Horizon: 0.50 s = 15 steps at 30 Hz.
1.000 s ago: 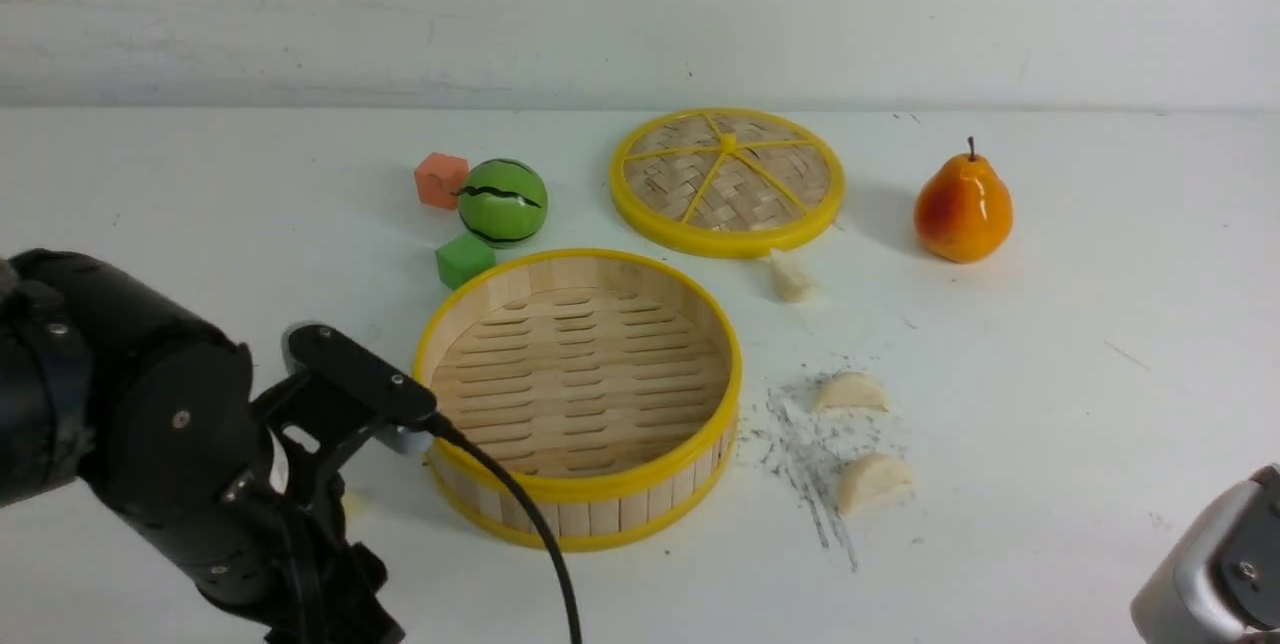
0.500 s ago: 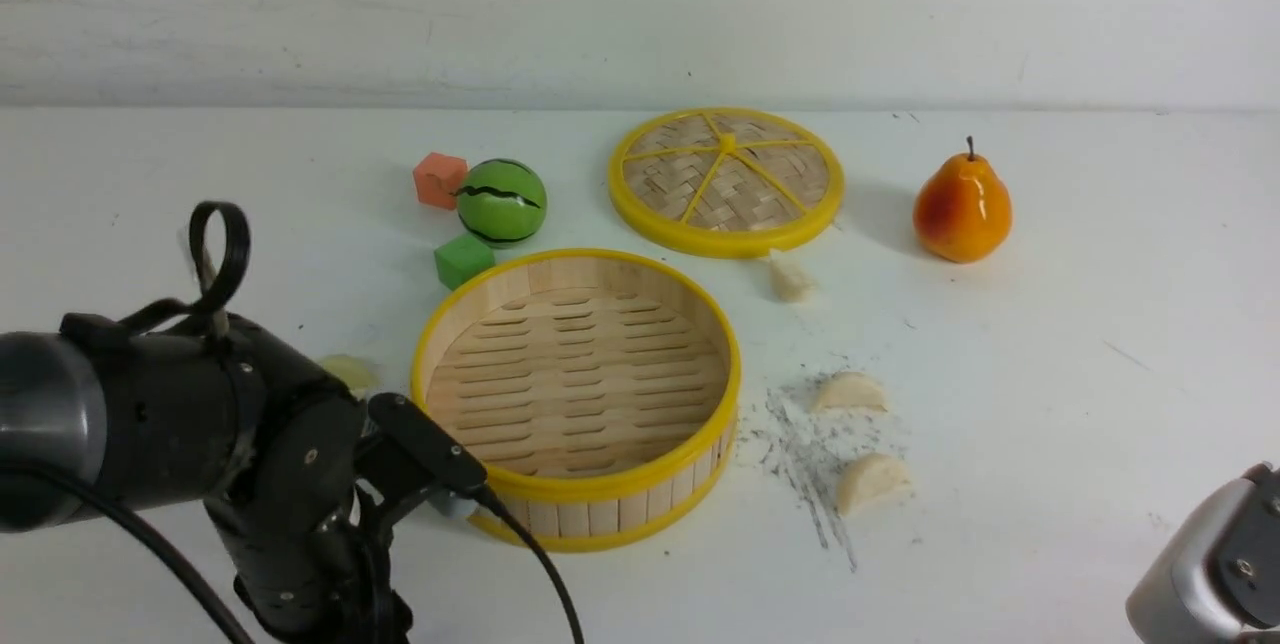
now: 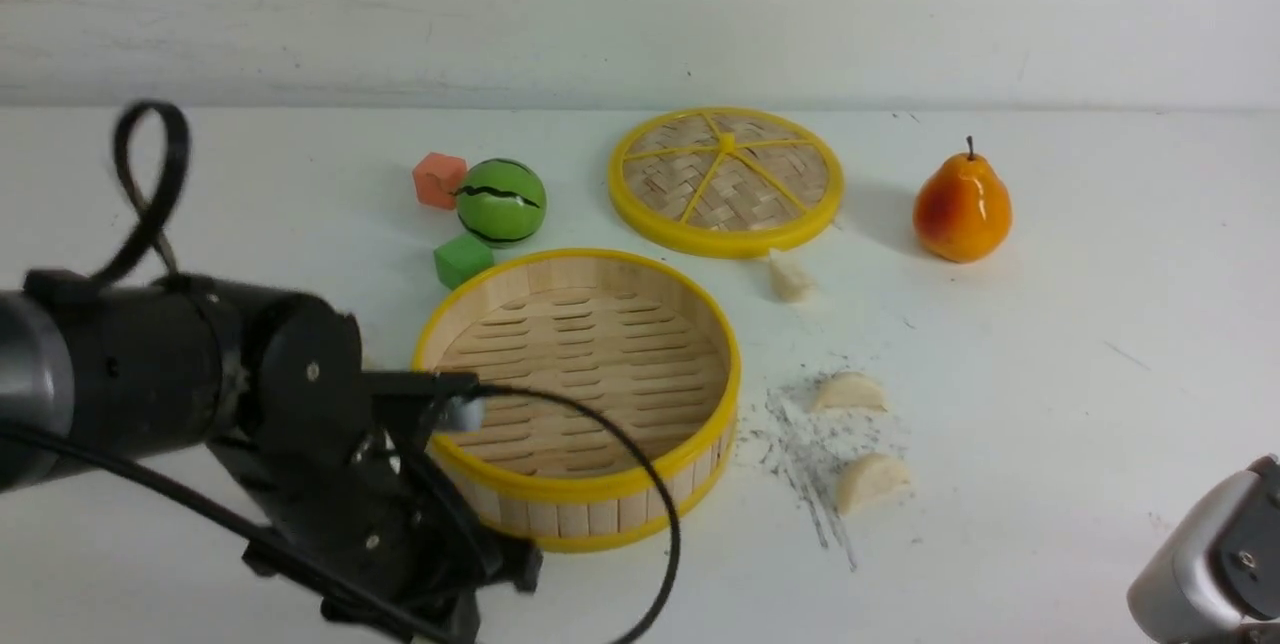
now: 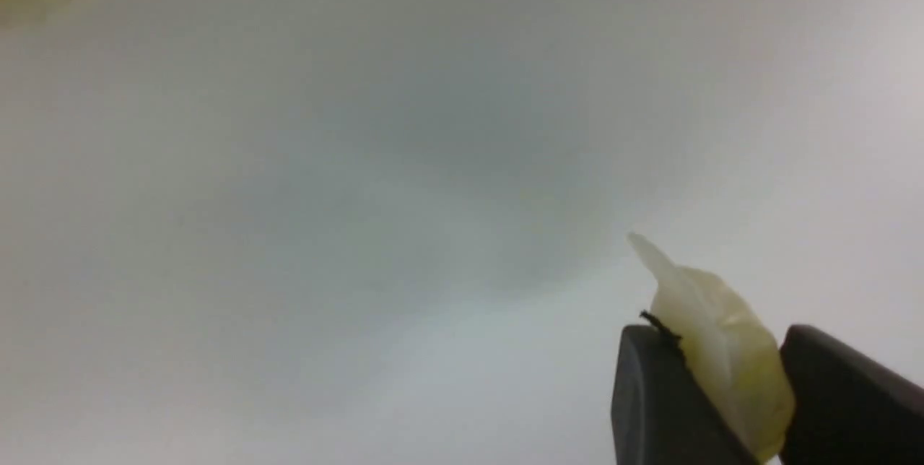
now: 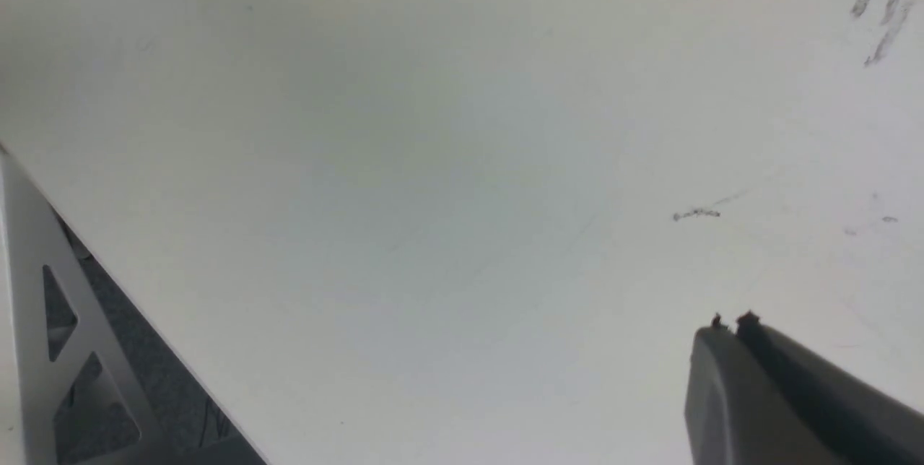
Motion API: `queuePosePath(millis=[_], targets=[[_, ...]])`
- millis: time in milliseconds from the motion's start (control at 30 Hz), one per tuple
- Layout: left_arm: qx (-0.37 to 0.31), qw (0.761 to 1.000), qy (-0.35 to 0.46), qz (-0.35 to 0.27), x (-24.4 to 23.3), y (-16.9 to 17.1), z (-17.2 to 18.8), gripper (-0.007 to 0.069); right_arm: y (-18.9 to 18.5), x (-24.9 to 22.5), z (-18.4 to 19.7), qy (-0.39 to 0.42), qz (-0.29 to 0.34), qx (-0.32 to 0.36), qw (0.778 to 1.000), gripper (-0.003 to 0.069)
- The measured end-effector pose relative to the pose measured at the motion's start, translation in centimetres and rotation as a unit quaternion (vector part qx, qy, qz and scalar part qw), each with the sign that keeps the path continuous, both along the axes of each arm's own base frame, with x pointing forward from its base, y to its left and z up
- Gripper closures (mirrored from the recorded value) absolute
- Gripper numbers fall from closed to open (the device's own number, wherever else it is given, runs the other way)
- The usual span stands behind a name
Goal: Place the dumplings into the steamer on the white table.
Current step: 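Place the dumpling into the bamboo steamer basket with the left gripper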
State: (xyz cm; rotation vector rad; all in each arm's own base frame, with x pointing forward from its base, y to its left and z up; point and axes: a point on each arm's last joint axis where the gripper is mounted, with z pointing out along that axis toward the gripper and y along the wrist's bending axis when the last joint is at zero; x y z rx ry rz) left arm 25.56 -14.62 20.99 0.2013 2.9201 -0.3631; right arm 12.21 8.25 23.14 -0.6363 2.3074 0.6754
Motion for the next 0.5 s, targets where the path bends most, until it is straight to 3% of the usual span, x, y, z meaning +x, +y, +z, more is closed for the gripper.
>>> queuePosePath(millis=[167,267,500], targets=[[-0.040,0.994,-0.100,-0.005,3.2,-1.5,6.4,0.0430,0.0,0.0,0.0,-0.002,-0.002,0.000,1.000,0.0650],[-0.040,0.989,-0.143,0.014,6.6,-2.7,8.4,0.0430,0.0,0.1,0.0,-0.004,-0.004,0.000,1.000,0.0647],[0.005,0.987,-0.132,0.097,14.1,-4.3,4.1,0.0430,0.0,0.1,0.0,-0.005,-0.003,-0.002,1.000,0.0640]])
